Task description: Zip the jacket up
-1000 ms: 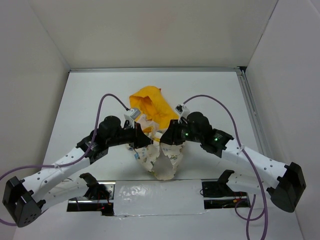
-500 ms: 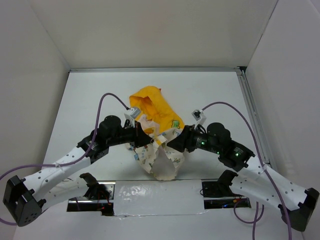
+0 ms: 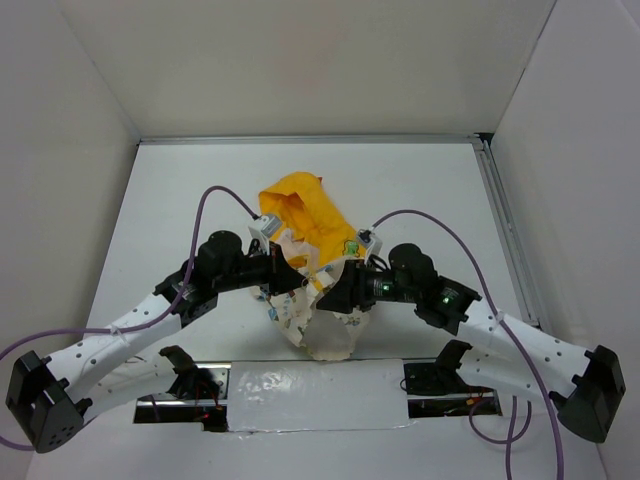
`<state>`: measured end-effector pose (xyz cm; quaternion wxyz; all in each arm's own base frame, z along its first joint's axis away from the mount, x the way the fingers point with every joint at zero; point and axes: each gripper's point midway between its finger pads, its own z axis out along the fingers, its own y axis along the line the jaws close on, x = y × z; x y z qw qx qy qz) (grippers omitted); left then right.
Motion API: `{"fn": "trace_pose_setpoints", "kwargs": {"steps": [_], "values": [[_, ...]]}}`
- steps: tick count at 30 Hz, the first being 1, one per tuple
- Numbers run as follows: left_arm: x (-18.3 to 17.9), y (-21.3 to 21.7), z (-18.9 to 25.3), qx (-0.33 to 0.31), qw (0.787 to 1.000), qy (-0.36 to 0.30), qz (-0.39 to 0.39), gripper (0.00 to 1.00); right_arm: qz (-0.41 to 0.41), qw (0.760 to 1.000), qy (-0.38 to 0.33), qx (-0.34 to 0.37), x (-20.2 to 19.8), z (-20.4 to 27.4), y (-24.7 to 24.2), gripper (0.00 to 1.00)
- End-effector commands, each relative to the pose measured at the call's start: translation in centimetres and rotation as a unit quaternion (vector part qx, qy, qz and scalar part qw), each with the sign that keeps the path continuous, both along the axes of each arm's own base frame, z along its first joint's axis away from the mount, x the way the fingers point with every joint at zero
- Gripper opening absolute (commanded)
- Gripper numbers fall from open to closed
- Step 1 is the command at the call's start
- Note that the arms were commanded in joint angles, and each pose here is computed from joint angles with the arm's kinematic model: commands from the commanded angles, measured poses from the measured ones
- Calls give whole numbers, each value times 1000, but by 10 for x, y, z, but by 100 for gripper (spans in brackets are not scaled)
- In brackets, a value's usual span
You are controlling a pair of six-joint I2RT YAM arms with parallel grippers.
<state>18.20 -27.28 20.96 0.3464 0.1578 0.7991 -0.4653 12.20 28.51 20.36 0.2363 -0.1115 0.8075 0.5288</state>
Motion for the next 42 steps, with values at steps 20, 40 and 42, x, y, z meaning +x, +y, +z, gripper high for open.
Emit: {"fn": "trace_pose_setpoints", "kwargs": {"steps": [20,40,42], "values": [[-1,-5,8,-26,1000,-12,-9,0,-117,990,-20,71,42,58,23,51],[-5,-5,12,-18,999,-21,-27,4,-149,989,-13,-1,57,30,24,0],[-7,1,4,0,1000,-10,-18,19,-157,987,-18,-1,57,31,19,0]]}}
